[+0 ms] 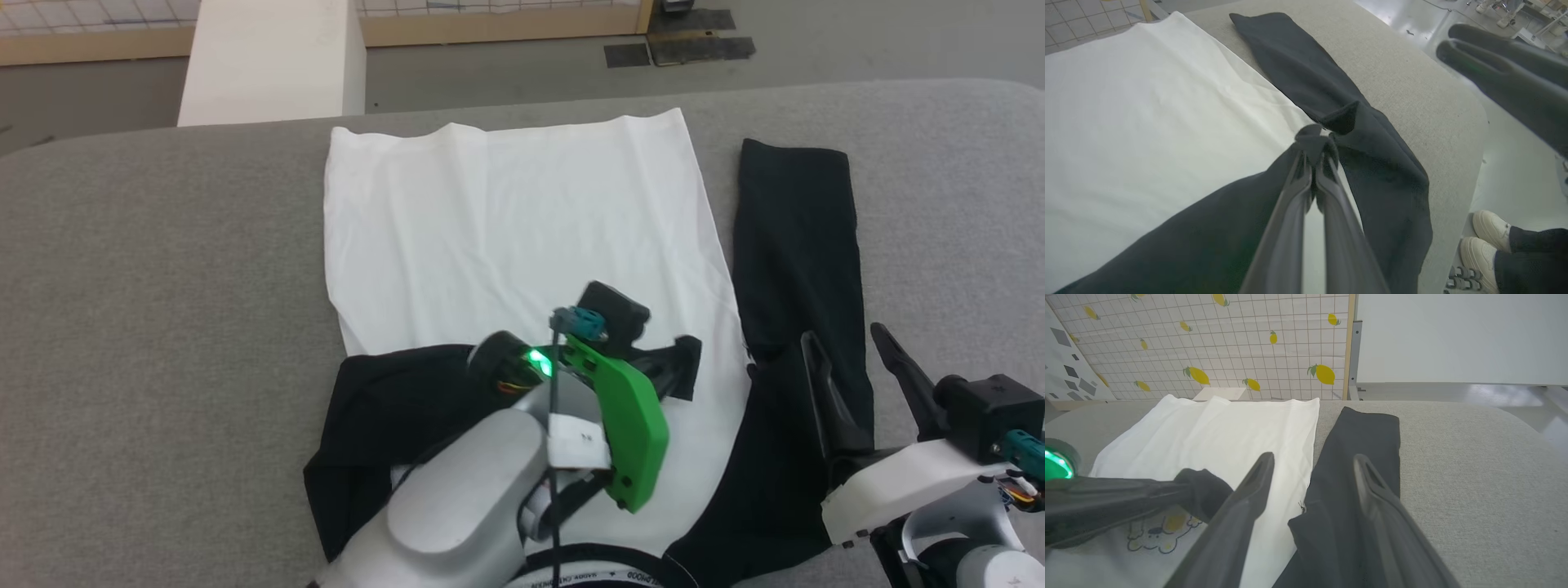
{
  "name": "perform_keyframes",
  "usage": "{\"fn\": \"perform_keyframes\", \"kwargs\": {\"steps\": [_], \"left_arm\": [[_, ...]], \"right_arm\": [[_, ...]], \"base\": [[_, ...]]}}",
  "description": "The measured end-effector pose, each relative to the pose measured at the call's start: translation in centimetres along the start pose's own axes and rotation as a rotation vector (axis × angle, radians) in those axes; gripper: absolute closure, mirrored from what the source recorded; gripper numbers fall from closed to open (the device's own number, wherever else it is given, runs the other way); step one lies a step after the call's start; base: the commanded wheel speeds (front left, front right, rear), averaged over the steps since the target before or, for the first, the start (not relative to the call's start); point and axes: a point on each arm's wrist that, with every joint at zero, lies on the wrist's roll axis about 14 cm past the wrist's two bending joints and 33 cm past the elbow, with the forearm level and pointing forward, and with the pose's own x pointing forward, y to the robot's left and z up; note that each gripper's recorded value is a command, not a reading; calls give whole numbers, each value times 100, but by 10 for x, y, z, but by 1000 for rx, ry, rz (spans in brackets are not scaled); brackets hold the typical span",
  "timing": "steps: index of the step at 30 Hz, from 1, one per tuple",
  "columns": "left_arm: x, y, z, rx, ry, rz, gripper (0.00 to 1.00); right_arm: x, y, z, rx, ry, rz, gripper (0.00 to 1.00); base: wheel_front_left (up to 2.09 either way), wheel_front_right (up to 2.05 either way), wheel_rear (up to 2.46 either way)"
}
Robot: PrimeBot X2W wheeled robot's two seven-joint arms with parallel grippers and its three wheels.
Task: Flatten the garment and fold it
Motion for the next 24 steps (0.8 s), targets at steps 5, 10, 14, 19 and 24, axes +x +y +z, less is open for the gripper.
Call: {"fn": "perform_keyframes", "kwargs": {"steps": [5,10,14,19,24], "left_arm": [[15,-24,-16,32,47,-93,100],[24,-48,-45,65,130,-184,100],[26,-54,-74,89,224,-214,100],[26,-54,-105,105,346,-229,100],[24,-54,-124,91,469,-238,0]], "right_arm": [[2,-4,-5,4,9,-14,0],[2,-7,-14,17,31,-25,0],[3,-9,-14,21,28,-32,0],[3,-12,-17,21,33,-42,0],[1,-15,-21,22,45,-53,0]], "base": [[0,0,0],[0,0,0],[0,0,0],[0,0,0],[0,0,0]]}}
